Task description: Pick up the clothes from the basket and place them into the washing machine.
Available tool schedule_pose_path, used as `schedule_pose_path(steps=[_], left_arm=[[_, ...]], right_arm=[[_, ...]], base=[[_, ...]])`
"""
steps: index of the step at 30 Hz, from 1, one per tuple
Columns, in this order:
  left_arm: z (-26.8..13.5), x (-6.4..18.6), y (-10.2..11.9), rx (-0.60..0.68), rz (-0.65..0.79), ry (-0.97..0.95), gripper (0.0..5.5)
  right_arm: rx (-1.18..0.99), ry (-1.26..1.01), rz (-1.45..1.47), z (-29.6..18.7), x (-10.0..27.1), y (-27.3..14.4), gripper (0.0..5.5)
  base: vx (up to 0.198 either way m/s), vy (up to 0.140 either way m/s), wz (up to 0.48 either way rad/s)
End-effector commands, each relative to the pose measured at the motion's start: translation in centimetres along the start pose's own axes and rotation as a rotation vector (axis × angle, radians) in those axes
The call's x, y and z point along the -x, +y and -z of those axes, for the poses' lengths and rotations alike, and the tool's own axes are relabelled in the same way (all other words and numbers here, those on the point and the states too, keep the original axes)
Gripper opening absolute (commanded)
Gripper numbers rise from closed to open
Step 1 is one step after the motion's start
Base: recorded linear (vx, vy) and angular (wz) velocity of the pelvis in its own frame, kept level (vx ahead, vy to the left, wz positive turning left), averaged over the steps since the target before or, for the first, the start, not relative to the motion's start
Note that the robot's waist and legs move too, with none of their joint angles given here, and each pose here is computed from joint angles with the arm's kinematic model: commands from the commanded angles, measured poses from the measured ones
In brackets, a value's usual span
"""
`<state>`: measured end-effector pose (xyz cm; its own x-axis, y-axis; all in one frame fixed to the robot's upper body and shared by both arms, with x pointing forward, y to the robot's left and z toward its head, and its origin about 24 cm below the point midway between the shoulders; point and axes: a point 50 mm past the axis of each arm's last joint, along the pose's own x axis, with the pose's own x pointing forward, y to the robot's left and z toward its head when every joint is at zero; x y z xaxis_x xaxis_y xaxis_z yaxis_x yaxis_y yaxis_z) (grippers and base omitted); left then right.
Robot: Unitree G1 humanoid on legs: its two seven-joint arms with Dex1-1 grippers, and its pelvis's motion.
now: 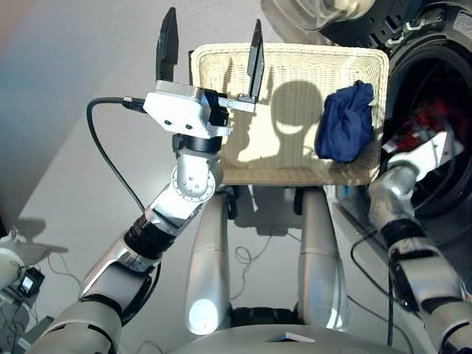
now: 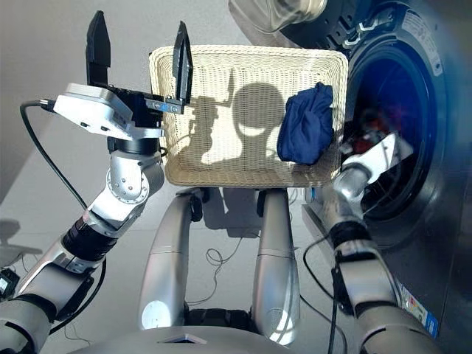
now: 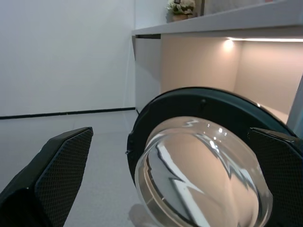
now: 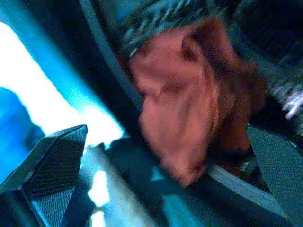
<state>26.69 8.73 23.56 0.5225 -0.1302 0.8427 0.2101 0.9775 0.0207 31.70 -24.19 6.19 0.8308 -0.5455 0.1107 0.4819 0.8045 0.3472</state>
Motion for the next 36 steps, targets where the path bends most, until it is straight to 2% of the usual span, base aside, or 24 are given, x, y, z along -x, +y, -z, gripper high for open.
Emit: schedule_pose_path(steps=[1, 8, 16, 24, 30, 36], left_arm=[[-2.5, -0.4, 0.0, 0.06, -0.002, -0.116, 5.5], [-2.3, -0.1, 0.3, 0.037, 0.005, -0.099, 5.5], [-2.4, -0.1, 0.2, 0.055, 0.005, -0.102, 5.5], [-2.4, -0.3, 0.0, 0.108, 0.009, -0.097, 5.5], [-2.7, -0.7, -0.8, 0.19, 0.029, -0.093, 5.5], [-3.0, -1.1, -1.0, 0.175, 0.046, -0.112, 5.5]], right_arm=[[-0.078, -0.046, -0.197, -1.2, 0.9, 3.0, 5.5], [0.082, -0.069, -0.554, -2.1, 3.0, 5.9, 5.5], [0.209, -0.141, -0.629, -2.8, 2.5, 8.6, 5.5], [0.274, -0.108, -0.53, -2.8, -0.5, 9.9, 5.5], [0.279, 0.056, -0.307, -1.8, -4.0, 9.3, 5.5], [0.371, 0.117, -0.262, -1.6, -5.1, 8.7, 5.5]], base=[[0.0, 0.0, 0.0], [0.0, 0.0, 0.0], [0.0, 0.0, 0.0], [0.0, 0.0, 0.0], [0.0, 0.0, 0.0], [0.0, 0.0, 0.0]])
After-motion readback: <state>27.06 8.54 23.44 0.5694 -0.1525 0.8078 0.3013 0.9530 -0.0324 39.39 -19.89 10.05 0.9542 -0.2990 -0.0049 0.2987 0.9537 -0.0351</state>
